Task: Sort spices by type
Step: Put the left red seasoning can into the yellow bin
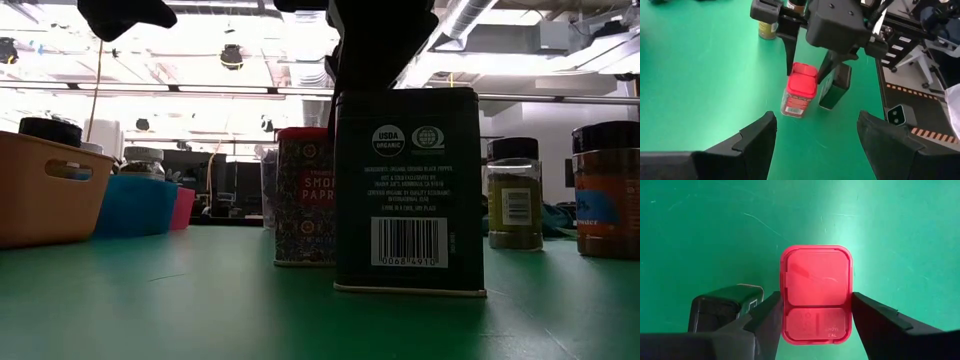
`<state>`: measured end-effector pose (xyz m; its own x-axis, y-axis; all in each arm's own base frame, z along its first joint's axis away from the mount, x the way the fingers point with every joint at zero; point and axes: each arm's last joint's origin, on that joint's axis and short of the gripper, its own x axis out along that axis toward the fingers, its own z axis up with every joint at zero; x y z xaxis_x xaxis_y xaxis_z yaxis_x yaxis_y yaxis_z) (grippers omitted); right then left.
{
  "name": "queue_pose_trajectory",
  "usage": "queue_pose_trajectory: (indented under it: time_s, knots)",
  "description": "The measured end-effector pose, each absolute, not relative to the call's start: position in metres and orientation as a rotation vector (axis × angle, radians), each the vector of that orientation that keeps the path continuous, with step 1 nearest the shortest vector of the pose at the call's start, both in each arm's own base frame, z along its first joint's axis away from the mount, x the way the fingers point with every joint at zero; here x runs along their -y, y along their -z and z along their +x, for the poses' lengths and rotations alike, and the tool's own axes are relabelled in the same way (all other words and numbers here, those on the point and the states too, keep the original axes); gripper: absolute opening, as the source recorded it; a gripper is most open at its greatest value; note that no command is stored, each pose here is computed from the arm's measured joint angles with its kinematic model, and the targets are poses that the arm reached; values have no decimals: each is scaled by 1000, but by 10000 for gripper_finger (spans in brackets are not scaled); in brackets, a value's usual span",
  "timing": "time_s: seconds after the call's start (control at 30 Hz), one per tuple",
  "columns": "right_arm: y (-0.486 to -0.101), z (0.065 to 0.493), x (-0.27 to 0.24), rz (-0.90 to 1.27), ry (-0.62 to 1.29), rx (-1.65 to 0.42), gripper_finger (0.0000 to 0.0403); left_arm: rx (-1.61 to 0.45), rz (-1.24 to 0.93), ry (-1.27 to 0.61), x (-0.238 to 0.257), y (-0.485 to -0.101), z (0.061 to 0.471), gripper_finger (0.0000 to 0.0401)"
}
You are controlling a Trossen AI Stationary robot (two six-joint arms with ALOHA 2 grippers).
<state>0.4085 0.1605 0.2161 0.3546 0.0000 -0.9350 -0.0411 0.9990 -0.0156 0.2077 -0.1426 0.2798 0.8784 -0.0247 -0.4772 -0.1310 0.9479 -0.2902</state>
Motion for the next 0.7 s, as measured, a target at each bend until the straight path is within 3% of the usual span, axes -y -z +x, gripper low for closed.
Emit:
queue_pose_trajectory:
  time_s: [0.33,0.7]
  knots:
    - [-213,410,-161,-12,-42,-1193,255,-514,-309,-62,142,-278,207,265]
    - [-209,413,-159,23,-69,-1198,306,-519,-291,-59,142,-278,207,265]
